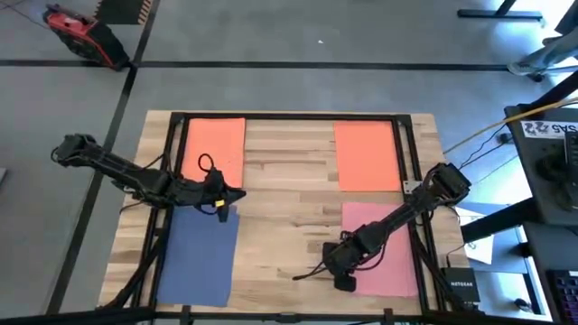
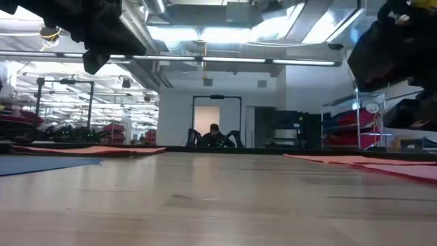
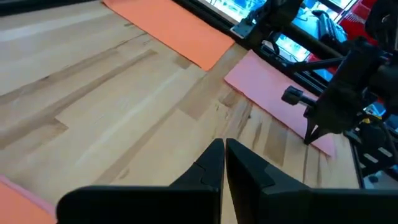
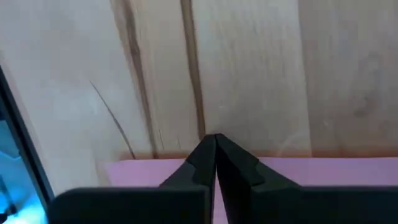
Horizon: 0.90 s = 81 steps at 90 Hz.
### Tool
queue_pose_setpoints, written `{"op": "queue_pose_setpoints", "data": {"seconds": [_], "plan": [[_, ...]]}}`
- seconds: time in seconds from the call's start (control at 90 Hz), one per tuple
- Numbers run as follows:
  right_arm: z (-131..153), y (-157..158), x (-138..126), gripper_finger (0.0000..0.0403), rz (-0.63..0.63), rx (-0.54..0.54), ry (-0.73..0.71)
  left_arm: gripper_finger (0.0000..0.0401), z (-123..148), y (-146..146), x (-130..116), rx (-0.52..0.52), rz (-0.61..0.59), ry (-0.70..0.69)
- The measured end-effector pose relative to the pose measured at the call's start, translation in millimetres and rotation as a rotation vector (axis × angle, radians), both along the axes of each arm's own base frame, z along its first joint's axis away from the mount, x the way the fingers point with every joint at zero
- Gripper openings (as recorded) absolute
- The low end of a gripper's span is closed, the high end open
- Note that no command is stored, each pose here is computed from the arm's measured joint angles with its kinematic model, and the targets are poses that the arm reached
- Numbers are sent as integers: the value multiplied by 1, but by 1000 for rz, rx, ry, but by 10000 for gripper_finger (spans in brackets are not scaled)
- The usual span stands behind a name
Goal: Organize paper
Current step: Stack the pink colored paper on top of the pink colored paper
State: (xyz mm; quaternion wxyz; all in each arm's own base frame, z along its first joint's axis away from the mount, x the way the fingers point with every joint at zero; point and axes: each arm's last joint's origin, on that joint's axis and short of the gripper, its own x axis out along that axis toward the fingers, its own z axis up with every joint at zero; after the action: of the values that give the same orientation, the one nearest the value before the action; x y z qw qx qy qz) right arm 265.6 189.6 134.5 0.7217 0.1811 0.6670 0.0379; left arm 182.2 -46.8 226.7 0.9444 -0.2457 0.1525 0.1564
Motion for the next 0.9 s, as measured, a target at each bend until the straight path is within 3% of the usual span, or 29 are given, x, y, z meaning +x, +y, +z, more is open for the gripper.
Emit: {"op": "queue_pose_setpoints", "data": {"seconds": [0.9], "plan": [[2, 17, -6, 0, -15, 65, -10, 0, -1, 0, -1, 16, -4, 17]]}}
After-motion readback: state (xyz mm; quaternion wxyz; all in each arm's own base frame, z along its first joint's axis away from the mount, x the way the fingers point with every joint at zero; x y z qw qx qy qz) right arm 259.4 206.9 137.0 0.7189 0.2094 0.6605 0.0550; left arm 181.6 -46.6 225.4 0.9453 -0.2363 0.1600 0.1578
